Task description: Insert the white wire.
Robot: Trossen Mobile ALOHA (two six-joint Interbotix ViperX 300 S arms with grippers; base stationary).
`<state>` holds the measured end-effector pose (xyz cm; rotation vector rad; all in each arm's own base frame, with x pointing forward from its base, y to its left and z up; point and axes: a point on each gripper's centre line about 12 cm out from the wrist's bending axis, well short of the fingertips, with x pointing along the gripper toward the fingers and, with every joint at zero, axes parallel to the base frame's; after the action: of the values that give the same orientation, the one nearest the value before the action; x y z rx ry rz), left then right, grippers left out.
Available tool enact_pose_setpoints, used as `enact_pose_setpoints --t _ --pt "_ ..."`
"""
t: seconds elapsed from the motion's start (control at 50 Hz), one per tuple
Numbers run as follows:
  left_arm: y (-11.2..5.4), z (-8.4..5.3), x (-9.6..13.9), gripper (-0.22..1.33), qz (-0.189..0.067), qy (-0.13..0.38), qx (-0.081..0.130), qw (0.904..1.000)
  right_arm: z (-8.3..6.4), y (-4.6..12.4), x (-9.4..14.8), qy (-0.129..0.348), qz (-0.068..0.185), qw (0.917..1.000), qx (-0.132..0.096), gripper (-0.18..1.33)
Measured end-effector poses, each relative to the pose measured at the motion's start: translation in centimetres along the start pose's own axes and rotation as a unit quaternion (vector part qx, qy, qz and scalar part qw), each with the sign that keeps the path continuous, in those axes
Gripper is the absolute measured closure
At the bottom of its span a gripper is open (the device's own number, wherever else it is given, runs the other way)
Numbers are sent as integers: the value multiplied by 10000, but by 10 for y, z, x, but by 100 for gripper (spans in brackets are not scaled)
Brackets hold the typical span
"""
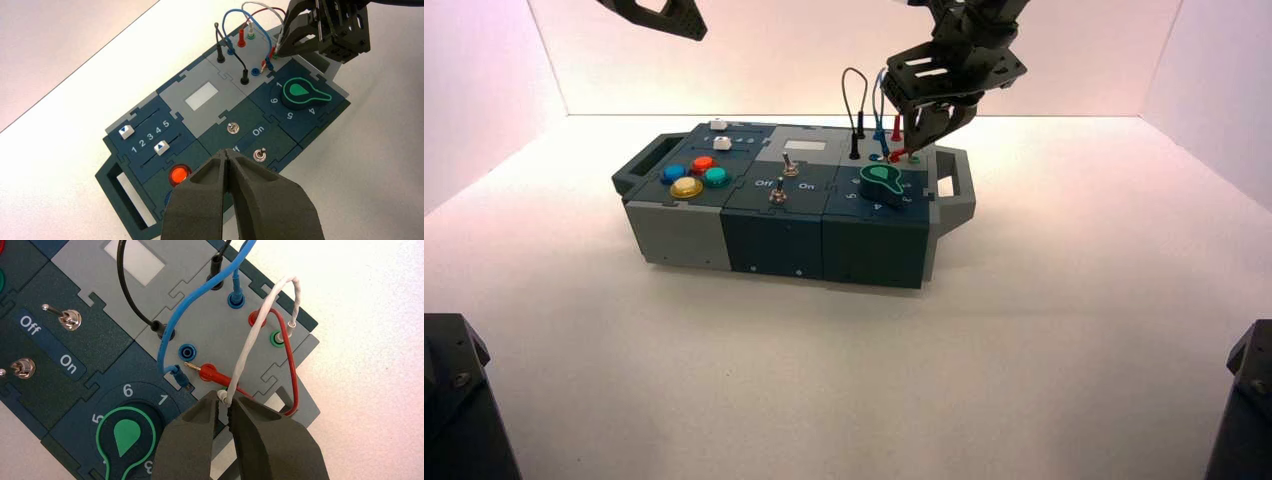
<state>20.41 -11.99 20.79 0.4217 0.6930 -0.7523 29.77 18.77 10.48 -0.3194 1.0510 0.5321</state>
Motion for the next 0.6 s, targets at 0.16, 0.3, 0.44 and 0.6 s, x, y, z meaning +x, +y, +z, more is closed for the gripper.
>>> enact_pose_setpoints --t 0.16,0.3,0.44,0.6 --pt "0 0 0 128 0 0 0 10000 0 0 0 -7 -5 10000 -15 106" --pt "1 0 0 128 13 -2 1 10000 0 0 0 -7 -2 10000 -21 106" --pt "0 0 0 128 2 3 7 10000 1 0 -1 -23 -6 10000 -15 106" --pt "0 0 0 128 11 -4 -5 10000 1 0 -1 -23 -6 10000 -7 106"
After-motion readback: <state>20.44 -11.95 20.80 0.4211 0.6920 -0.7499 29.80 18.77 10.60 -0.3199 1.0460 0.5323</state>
